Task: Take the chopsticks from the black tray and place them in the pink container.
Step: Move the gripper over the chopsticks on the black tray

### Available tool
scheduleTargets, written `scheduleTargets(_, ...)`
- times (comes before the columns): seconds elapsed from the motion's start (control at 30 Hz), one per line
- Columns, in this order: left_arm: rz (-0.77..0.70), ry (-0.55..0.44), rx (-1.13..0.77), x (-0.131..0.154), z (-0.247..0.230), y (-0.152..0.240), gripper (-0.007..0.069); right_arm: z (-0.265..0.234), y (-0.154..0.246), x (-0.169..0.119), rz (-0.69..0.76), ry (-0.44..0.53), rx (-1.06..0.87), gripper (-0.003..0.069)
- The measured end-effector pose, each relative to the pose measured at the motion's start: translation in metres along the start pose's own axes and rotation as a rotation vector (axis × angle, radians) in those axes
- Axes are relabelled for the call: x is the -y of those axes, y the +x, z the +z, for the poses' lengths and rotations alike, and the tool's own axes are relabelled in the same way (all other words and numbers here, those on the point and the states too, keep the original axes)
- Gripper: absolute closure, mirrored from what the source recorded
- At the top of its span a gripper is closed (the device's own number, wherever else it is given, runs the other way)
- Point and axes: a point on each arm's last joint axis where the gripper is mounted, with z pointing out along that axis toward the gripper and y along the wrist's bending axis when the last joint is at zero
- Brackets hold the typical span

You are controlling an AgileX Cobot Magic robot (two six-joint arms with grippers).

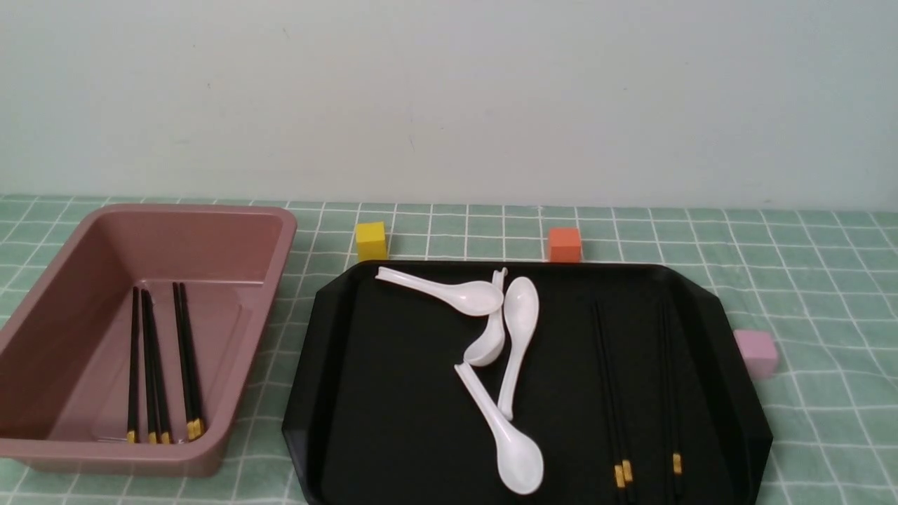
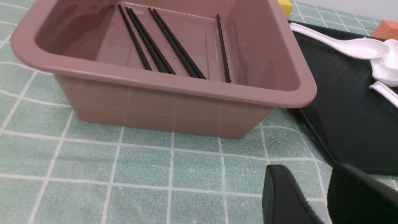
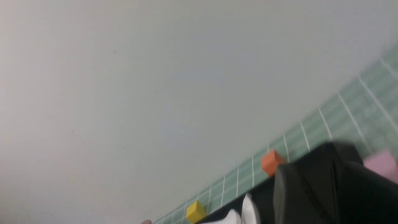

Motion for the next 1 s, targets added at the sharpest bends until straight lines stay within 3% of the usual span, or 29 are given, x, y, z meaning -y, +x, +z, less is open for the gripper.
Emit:
scheduleTargets(0.1,0.000,0.000,0.000,0.000,0.000,0.000,0.0387,0.010,-0.025,-0.028,-0.256,0.020,-0.156,0.0473)
scheduleTargets(0.2,0.000,0.000,0.000,0.000,0.000,0.000,0.0387,0.033,-0.030,-0.036,-0.351,0.103,-0.462,0.0581)
scheduleTargets(0.27,0.000,0.000,0.000,0.000,0.000,0.000,0.0387,0.043,-0.028,-0.035,-0.357,0.136,-0.579,0.0621)
scheduleTargets(0.3,0.000,0.000,0.000,0.000,0.000,0.000,0.0387,0.058,-0.024,-0.032,-0.352,0.176,-0.730,0.0663)
scheduleTargets(0.4,0.000,0.000,0.000,0.000,0.000,0.000,0.0387,0.089,-0.006,-0.018,-0.313,0.219,-1.047,0.0670)
scheduleTargets(0.5,0.000,0.000,0.000,0.000,0.000,0.000,0.0387,0.112,0.014,-0.007,-0.242,0.185,-1.234,0.0662)
scheduleTargets(0.57,0.000,0.000,0.000,0.000,0.000,0.000,0.0387,0.134,0.037,0.000,-0.172,0.103,-1.375,0.0651)
scheduleTargets(0.73,0.000,0.000,0.000,0.000,0.000,0.000,0.0387,0.164,0.074,-0.001,-0.156,0.043,-1.491,0.0647)
scheduleTargets(1.0,0.000,0.000,0.000,0.000,0.000,0.000,0.0387,0.213,0.109,-0.025,-0.319,0.228,-1.434,0.0616)
